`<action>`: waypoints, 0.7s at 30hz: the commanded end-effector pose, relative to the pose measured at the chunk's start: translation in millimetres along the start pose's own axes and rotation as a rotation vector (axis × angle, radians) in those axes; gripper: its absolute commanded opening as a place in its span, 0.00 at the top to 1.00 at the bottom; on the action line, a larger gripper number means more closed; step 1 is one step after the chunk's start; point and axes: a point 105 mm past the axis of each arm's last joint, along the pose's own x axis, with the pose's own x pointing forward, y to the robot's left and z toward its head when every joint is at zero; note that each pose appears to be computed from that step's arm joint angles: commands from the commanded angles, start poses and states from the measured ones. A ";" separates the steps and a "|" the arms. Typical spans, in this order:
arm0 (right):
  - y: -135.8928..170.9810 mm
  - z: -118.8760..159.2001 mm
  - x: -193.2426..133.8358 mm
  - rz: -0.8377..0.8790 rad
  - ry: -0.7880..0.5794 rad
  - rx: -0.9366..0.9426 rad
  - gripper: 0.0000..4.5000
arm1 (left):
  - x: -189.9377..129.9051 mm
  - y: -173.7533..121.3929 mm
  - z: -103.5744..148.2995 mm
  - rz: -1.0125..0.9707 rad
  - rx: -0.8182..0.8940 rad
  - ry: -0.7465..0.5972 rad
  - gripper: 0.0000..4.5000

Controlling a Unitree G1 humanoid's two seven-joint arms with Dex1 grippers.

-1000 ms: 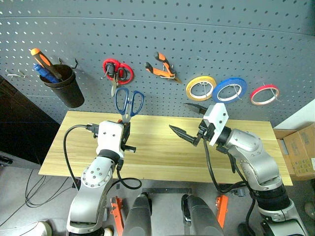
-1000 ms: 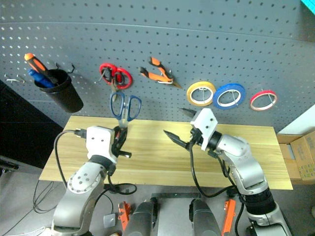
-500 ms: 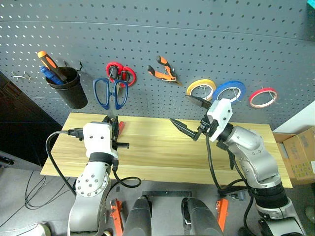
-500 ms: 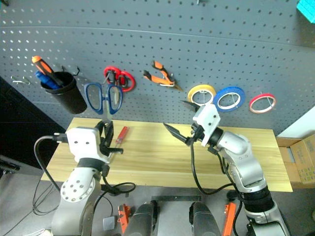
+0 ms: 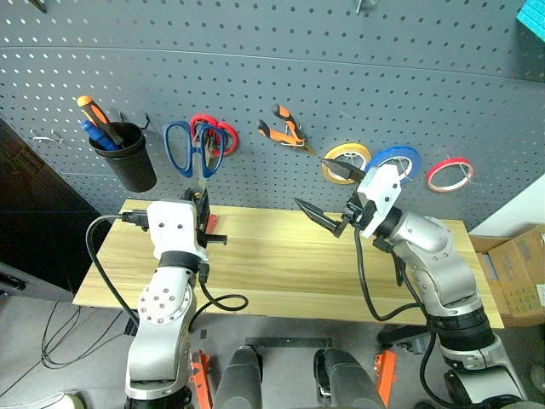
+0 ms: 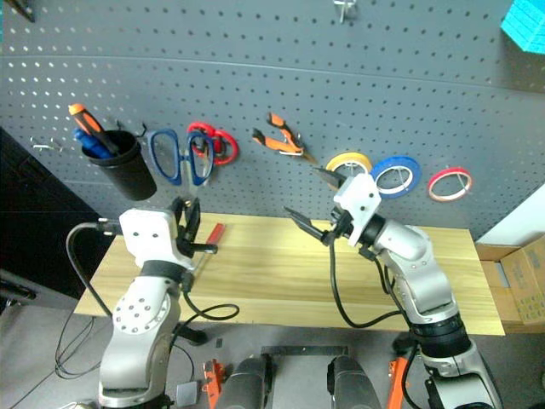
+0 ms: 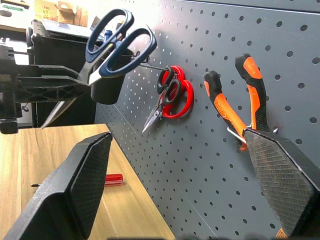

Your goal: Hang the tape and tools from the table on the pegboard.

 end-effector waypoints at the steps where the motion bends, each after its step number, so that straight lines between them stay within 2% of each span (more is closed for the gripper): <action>1: -6.3 12.7 -5.1 -0.024 -0.035 -0.042 0.00 | 6.8 5.9 12.4 0.011 0.002 -0.067 0.86; 21: -10.1 10.9 -13.4 -0.064 -0.003 -0.044 0.00 | 25.1 4.7 4.3 -0.023 -0.016 -0.066 0.86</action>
